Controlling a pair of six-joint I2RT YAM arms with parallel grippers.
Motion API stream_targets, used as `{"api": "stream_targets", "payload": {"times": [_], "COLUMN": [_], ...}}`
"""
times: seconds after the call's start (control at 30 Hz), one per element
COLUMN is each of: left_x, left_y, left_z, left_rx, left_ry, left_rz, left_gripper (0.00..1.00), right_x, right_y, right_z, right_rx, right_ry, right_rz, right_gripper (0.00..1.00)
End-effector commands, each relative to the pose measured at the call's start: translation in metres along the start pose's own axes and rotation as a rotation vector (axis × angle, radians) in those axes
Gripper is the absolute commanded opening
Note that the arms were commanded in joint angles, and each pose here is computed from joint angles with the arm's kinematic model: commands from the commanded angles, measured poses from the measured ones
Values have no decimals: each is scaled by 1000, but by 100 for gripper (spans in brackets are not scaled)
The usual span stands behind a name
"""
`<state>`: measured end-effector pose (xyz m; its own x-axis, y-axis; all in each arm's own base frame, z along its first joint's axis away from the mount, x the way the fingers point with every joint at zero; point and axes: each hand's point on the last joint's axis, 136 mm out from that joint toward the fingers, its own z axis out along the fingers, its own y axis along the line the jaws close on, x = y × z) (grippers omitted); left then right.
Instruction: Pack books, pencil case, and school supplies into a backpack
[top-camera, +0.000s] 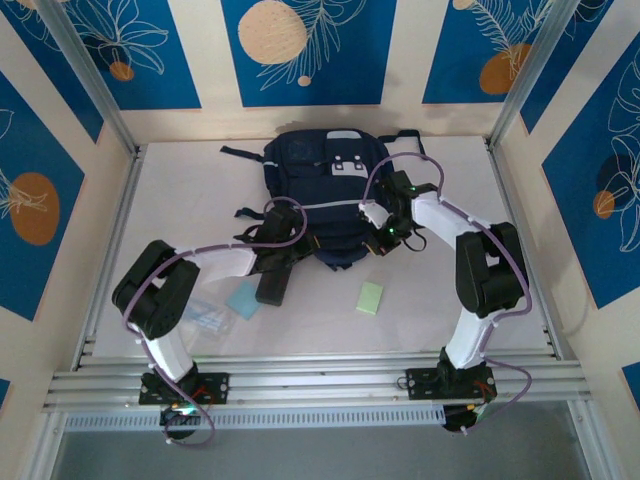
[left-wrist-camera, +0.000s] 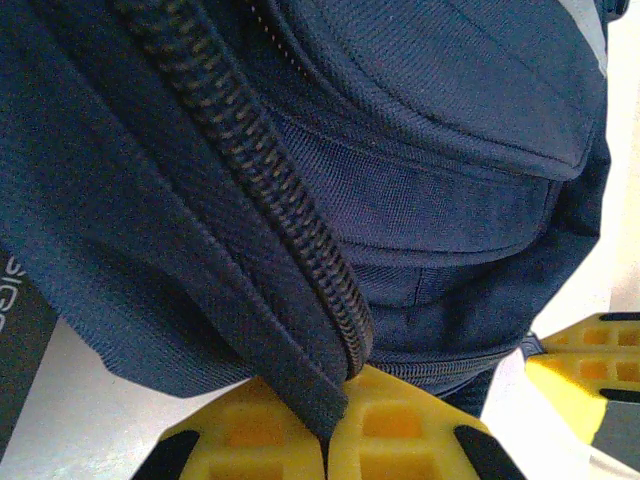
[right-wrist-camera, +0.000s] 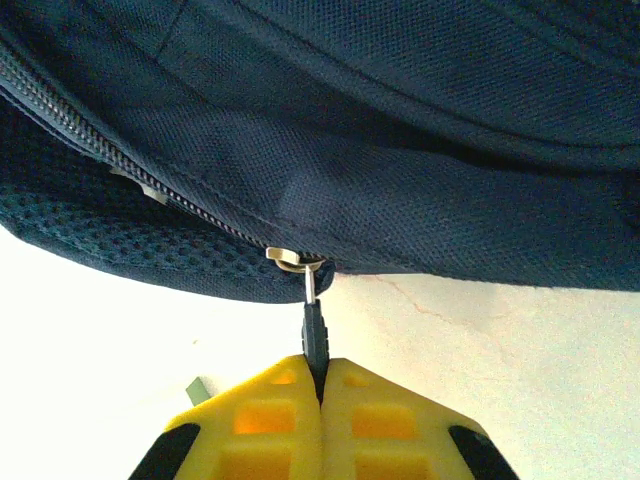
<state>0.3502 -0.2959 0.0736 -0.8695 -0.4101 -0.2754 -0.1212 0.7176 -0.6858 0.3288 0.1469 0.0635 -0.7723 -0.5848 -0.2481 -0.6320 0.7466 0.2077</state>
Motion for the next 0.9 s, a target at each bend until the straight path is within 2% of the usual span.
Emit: {"api": "stream_targets", "payload": {"times": [0.0, 0.3, 0.5, 0.7, 0.87], "left_x": [-19, -14, -16, -16, -17], "left_y": [11, 5, 1, -2, 2], "left_z": [-14, -16, -17, -20, -25], "left_rx": [-32, -9, -2, 6, -14], "left_ry": [-57, -19, -23, -3, 4], "left_rz": [19, 56, 72, 99, 115], "left_gripper": [0, 0, 0, 0, 0], "right_x": [45, 25, 7, 12, 6], "right_y": [-18, -31, 15, -41, -68], "right_z": [-12, -23, -14, -8, -17], "right_rx": [68, 103, -21, 169, 199], "right_ry": [164, 152, 67, 112, 73], "right_rz": [76, 104, 47, 137, 142], "right_gripper": [0, 0, 0, 0, 0]}}
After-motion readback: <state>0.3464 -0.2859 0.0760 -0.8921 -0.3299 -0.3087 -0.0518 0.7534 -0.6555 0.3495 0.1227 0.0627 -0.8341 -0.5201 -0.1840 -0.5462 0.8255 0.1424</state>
